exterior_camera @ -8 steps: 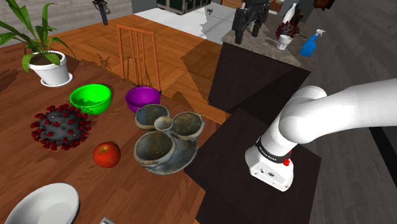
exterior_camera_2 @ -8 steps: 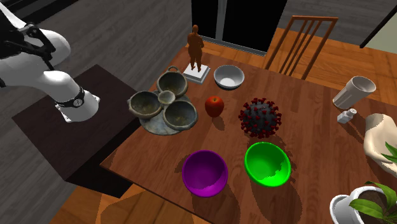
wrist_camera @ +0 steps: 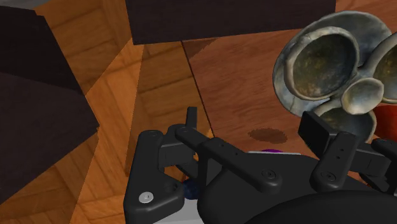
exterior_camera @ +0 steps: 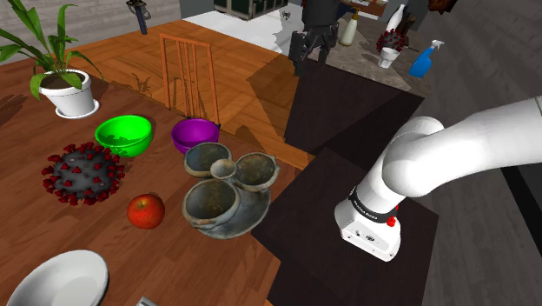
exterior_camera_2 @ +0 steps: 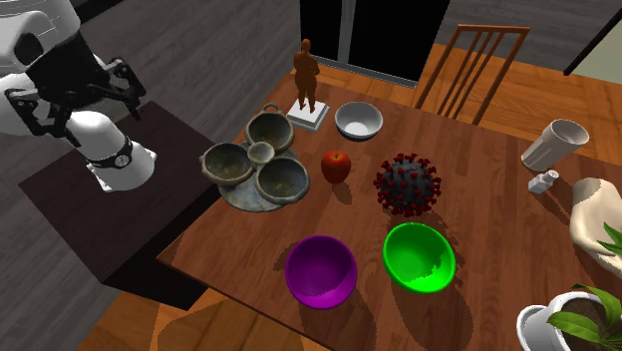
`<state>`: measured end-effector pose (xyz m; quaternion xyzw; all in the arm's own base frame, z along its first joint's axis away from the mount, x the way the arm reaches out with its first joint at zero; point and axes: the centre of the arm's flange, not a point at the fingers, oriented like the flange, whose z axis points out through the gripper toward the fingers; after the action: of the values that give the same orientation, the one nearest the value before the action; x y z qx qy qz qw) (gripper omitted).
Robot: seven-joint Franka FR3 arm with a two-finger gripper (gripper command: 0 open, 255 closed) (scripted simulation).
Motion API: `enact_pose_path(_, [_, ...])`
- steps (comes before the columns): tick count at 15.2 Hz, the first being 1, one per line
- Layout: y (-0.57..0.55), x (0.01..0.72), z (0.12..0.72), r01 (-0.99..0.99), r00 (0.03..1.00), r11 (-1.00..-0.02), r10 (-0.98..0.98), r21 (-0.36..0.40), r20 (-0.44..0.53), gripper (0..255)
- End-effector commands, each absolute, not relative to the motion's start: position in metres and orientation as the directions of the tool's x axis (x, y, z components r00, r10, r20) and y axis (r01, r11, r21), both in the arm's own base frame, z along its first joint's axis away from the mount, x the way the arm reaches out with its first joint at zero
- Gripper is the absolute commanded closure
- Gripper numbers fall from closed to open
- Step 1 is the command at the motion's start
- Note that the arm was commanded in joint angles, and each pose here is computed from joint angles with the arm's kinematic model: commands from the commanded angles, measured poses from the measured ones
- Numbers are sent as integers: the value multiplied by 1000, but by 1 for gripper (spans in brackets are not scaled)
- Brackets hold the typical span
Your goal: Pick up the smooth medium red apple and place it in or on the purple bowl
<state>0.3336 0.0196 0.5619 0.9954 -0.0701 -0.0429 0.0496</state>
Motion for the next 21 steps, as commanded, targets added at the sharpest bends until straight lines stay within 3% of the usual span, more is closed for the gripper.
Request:
enact_pose_path(1, [41, 347, 546, -125, 988, -987, -133, 100, -80, 0])
enact_pose_path(21, [230, 451, 400, -15, 995, -998, -20, 57, -102, 0])
